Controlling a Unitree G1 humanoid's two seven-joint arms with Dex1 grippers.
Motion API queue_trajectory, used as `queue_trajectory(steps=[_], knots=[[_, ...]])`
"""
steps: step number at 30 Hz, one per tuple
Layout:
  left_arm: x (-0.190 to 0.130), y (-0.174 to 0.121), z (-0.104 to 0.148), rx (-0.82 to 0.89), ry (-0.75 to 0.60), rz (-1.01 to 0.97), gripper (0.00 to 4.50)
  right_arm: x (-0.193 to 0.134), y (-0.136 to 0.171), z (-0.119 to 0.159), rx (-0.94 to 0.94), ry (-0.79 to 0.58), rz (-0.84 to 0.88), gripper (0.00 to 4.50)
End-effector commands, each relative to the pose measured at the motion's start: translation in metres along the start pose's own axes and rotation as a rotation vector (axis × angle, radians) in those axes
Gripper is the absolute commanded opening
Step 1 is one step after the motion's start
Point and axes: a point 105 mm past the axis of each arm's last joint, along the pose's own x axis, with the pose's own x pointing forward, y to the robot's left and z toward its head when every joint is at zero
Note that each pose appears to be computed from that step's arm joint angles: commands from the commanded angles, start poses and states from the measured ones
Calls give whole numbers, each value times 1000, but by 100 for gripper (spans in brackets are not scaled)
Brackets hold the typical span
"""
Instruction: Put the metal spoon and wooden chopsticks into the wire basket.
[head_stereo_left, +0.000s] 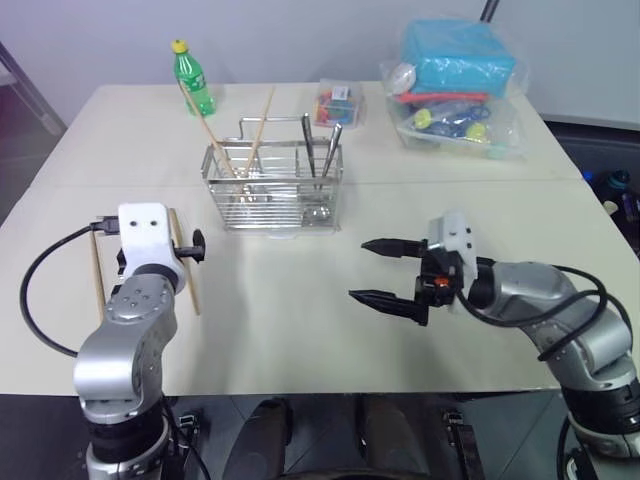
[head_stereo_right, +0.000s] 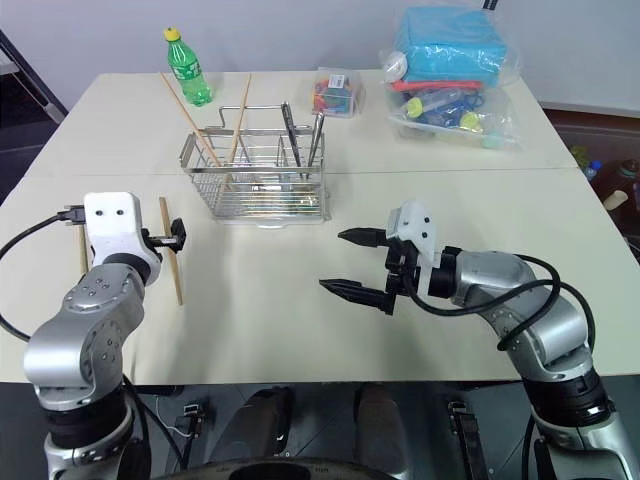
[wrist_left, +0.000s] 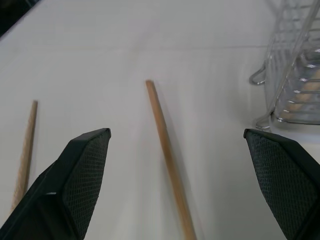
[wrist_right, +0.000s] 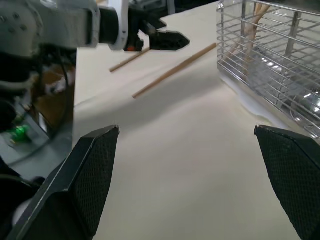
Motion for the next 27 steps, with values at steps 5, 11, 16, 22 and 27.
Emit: queue_trajectory(steps=[5,11,16,22,27], knots=[[5,16,-4,-86,76,115,450,-2,8,14,-37,-17,18,444],[14,20,-12,-133,126,140,450,-2,12,14,-43,-17,26,444],[24,22,-17,-188,167,150,450,-3,12,13,-53,-15,22,444],[30,14,-24,-257,215,118,450,-2,12,13,-61,-20,17,444],[35,8,-28,-308,248,111,450,-3,12,12,-64,-24,9,444]])
